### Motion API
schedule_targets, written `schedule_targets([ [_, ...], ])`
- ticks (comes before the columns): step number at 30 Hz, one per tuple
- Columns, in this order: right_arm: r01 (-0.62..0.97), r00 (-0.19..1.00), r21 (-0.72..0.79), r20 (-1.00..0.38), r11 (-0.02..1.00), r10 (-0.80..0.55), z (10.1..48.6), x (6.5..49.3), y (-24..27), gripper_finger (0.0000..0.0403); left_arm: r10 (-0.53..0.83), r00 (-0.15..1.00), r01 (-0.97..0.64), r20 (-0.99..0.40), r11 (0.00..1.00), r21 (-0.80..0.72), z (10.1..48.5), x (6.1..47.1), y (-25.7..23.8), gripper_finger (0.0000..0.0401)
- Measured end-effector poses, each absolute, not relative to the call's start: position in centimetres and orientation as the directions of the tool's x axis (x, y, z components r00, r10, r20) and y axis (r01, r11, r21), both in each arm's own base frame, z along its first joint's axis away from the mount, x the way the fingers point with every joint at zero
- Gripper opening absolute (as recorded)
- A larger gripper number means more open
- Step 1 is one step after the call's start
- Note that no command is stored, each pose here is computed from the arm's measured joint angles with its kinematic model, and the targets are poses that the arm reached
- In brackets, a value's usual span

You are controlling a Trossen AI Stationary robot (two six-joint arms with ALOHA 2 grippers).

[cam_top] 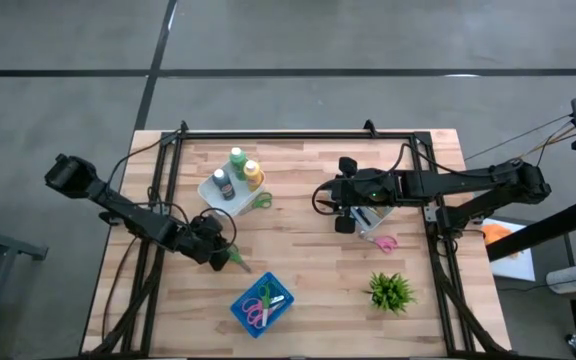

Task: Pick & Place Paint Supplies
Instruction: Put the green scissors into the blue bin

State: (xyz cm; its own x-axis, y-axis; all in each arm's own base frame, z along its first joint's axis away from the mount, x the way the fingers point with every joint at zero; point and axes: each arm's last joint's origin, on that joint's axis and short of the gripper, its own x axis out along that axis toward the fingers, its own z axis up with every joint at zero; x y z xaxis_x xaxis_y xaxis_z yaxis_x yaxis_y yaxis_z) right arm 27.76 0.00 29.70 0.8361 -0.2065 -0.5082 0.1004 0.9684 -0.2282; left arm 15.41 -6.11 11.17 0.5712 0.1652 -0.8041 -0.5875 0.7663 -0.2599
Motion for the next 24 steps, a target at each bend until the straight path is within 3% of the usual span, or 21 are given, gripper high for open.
schedule_targets([
  [24, 0.100, 0.836, -0.228, -0.508, 0.968, -0.206, 29.7, 27.8, 0.0, 0.0143, 0.216, 0.505, -0.613, -0.835, 0.771, -0.172, 10.2, 16.4, -6.5, 0.0093],
])
